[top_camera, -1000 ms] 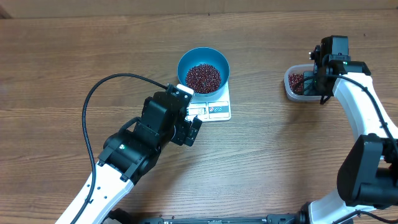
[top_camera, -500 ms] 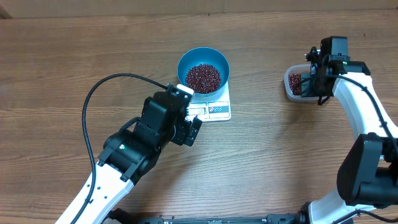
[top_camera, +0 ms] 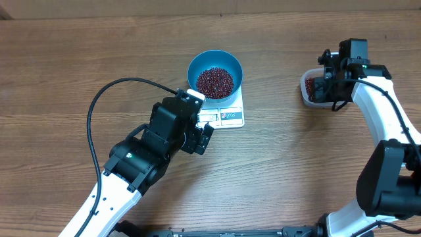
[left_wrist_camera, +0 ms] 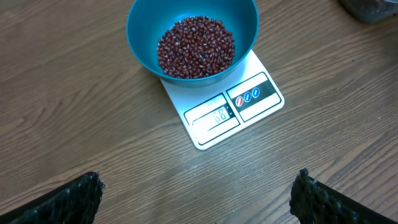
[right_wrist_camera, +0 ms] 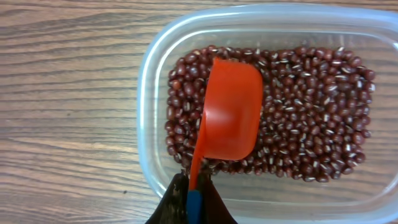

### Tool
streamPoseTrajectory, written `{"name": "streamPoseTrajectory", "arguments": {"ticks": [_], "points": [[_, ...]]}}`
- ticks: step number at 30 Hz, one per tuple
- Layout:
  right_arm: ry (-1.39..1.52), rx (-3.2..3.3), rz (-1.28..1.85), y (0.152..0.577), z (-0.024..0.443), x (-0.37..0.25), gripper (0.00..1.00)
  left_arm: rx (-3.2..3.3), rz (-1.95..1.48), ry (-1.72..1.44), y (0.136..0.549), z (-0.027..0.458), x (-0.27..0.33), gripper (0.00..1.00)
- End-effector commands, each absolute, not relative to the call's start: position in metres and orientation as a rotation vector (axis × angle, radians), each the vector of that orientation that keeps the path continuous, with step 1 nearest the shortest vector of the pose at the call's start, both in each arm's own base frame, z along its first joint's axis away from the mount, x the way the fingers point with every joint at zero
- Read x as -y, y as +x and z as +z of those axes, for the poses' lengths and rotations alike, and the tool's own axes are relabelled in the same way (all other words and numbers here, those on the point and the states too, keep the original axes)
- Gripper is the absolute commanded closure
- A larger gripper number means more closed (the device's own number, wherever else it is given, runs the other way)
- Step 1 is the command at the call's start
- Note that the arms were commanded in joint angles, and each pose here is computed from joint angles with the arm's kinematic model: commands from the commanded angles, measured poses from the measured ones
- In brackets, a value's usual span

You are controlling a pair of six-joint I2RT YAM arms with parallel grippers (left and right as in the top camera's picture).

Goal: Scoop item into bowl and weigh 150g on scale
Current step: 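Lower the red scoop into the beans with the right gripper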

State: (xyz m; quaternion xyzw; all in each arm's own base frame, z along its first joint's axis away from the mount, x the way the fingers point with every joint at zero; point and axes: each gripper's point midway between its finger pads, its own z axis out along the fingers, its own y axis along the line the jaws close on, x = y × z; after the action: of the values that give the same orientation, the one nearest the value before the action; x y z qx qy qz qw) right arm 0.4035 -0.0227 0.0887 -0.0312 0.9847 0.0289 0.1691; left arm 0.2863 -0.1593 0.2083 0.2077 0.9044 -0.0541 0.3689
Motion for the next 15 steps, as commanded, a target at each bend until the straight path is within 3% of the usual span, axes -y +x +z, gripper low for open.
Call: {"name": "streamPoseTrajectory", "arguments": {"ticks": [1, 15], "points": [[-0.113, -2.786, 0.167, 0.405, 0.089, 0.014, 0.96, -2.324, -0.127, 0.522, 0.288, 0.207, 0.158, 0.0], [0.048, -2.759, 0.376, 0.402, 0.086, 0.041, 0.96, -2.324, -0.127, 0.522, 0.288, 0.207, 0.158, 0.01]]}}
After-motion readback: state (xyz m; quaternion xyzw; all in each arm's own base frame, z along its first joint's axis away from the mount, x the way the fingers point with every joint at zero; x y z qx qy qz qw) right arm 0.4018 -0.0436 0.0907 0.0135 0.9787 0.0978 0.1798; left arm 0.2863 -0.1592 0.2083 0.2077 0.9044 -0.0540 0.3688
